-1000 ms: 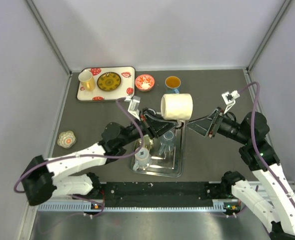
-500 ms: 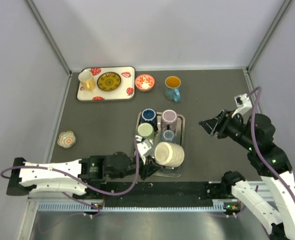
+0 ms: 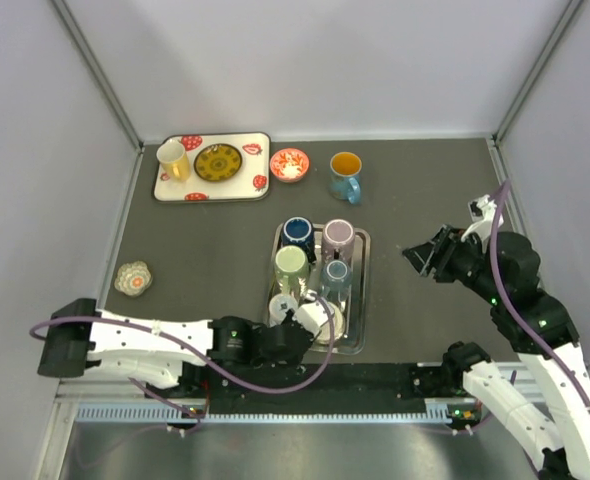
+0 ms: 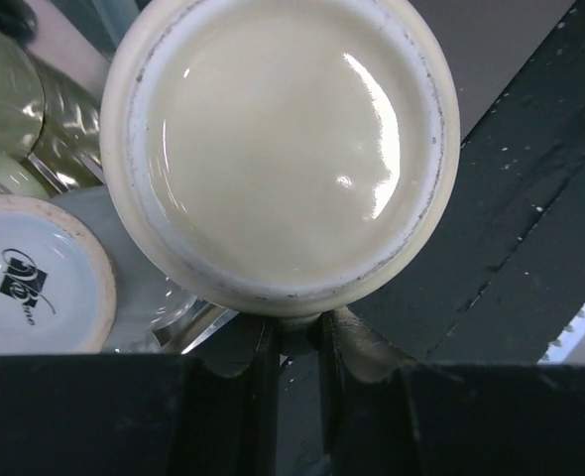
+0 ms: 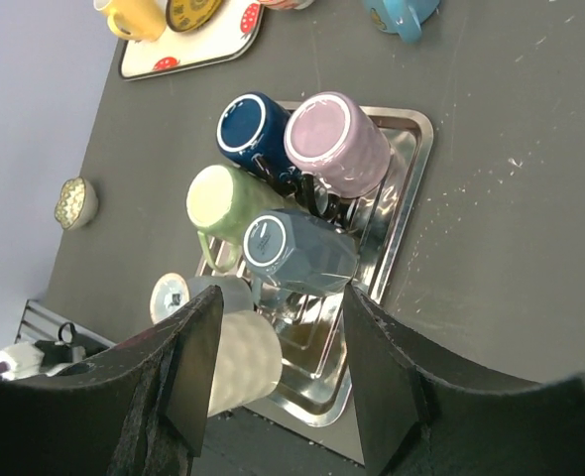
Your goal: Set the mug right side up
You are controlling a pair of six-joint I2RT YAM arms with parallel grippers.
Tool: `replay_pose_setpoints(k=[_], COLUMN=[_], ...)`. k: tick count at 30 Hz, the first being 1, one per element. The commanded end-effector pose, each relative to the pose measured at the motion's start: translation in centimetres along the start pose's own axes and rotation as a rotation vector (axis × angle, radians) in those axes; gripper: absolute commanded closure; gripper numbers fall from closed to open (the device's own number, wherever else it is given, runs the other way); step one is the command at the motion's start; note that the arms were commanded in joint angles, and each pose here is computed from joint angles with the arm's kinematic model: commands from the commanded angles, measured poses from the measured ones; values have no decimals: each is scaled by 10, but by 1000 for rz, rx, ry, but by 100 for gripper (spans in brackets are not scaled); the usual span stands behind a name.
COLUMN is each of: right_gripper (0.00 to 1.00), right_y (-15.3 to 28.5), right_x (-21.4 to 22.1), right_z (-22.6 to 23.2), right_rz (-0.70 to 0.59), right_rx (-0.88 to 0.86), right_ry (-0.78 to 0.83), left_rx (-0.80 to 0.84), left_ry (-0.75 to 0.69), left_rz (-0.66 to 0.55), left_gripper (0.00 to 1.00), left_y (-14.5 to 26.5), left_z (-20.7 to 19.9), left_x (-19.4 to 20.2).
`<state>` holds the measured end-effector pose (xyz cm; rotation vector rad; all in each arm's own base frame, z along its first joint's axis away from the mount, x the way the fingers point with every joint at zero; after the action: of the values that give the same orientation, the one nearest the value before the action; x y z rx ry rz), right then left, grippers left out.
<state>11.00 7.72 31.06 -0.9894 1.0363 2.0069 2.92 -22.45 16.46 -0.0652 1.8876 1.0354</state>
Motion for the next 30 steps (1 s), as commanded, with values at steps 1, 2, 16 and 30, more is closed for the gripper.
replay_pose_setpoints(k=[1, 2, 16, 30], right_gripper=[48, 48, 48, 48], right_y=[1, 1, -7, -11], right_x=[0, 0, 12, 18], right_z=[0, 0, -4, -6], right_rz=[-23, -22, 3, 14], right_rx=[-2, -2, -23, -18], right_ry=[17, 16, 2, -5], left_rx=[-24, -19, -35, -144], left_ry=[101, 101, 130, 247], left_rz=[-74, -74, 12, 69], left_gripper=[100, 100, 100, 100], left_y=[-6, -7, -39, -53], left_z=[-15, -16, -14, 13], left_x=[-21, -20, -5, -2])
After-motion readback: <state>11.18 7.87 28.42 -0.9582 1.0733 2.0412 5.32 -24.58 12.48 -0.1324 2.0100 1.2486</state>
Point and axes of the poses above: each gripper's point midway between its finger pads, its own y axis back along the fingers, its own z axis along the line the jaws close on, x = y × z, the point moved 10 cm from there along y, back along the fingers, and after that the axes turned 9 degrees about y, right-handed, at the moved point
